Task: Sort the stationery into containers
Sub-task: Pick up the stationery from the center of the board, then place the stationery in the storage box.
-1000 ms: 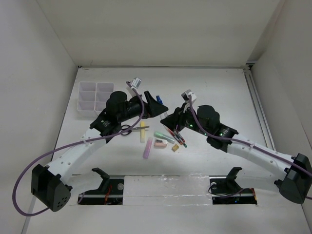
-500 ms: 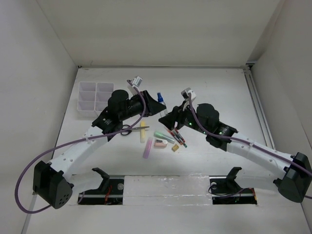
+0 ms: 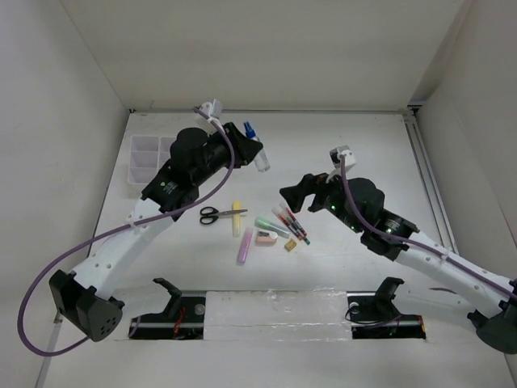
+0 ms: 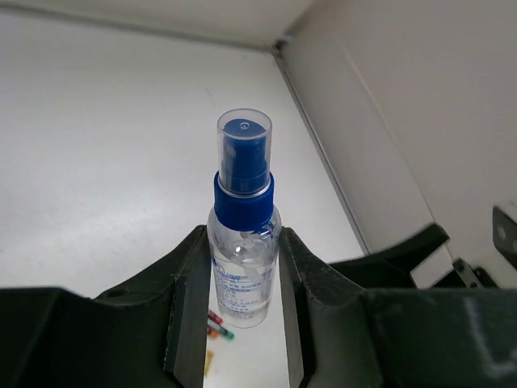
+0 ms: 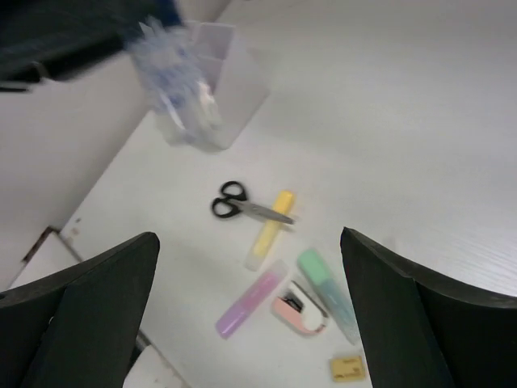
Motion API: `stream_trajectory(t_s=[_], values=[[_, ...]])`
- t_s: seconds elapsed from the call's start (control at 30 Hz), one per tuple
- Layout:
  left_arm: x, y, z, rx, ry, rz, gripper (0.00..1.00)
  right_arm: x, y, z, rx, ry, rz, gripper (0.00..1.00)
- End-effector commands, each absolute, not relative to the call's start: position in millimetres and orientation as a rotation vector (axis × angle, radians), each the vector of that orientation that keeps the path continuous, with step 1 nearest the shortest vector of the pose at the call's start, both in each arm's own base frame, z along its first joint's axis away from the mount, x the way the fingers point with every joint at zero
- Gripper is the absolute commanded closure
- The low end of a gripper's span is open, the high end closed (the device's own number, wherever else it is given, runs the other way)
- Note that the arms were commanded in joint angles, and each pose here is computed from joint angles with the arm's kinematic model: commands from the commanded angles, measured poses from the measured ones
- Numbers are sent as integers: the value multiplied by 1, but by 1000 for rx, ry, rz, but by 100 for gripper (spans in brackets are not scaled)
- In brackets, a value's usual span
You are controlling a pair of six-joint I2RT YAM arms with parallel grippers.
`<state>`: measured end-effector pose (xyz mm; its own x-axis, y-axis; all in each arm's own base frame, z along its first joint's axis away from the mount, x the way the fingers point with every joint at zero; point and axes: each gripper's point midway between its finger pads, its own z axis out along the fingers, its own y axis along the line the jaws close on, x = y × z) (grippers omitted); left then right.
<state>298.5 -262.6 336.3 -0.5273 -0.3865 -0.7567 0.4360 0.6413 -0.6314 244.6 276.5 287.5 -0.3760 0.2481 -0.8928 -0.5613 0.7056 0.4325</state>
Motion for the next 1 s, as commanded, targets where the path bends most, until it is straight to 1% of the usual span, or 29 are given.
stream_trajectory(t_s=[0.0, 0.03, 0.07, 0.1, 0.27, 0.4, 0.43, 0.53, 0.57, 0.67, 0.73, 0.77, 0.87, 0.9, 0.93, 0.97], values=[[323, -227, 378, -58, 1751, -796, 100, 253, 222, 282, -55, 1816, 630, 0], [328, -222, 380, -76, 1748, -759, 100, 250, 214, 290, -40, 1805, 623, 0], [332, -213, 384, -116, 1737, -717, 100, 246, 206, 280, -45, 1844, 581, 0], [334, -212, 392, -128, 1726, -709, 100, 245, 199, 284, -29, 1841, 561, 0], [357, -184, 394, -209, 1722, -606, 100, 228, 175, 298, -20, 1814, 558, 0], [378, -144, 389, -364, 1707, -358, 100, 222, 167, 308, -15, 1780, 575, 0], [388, -126, 383, -426, 1702, -269, 100, 220, 170, 308, -31, 1784, 593, 0], [406, -90, 375, -524, 1713, -186, 100, 217, 179, 314, -58, 1769, 647, 0], [418, -62, 371, -610, 1694, -143, 100, 215, 185, 312, -81, 1770, 676, 0], [434, -11, 353, -724, 1687, -28, 100, 215, 196, 311, -104, 1756, 719, 0], [439, 7, 355, -771, 1657, 28, 100, 218, 203, 303, -121, 1773, 723, 0], [439, 23, 349, -822, 1635, 119, 100, 215, 207, 302, -138, 1771, 743, 0], [438, 43, 347, -899, 1567, 239, 100, 216, 215, 292, -173, 1796, 743, 0], [436, 62, 340, -955, 1540, 297, 100, 217, 216, 290, -172, 1793, 744, 0], [438, 68, 331, -980, 1536, 306, 100, 217, 218, 293, -175, 1780, 760, 0], [437, 77, 327, -1014, 1516, 307, 100, 215, 219, 281, -190, 1805, 755, 0]])
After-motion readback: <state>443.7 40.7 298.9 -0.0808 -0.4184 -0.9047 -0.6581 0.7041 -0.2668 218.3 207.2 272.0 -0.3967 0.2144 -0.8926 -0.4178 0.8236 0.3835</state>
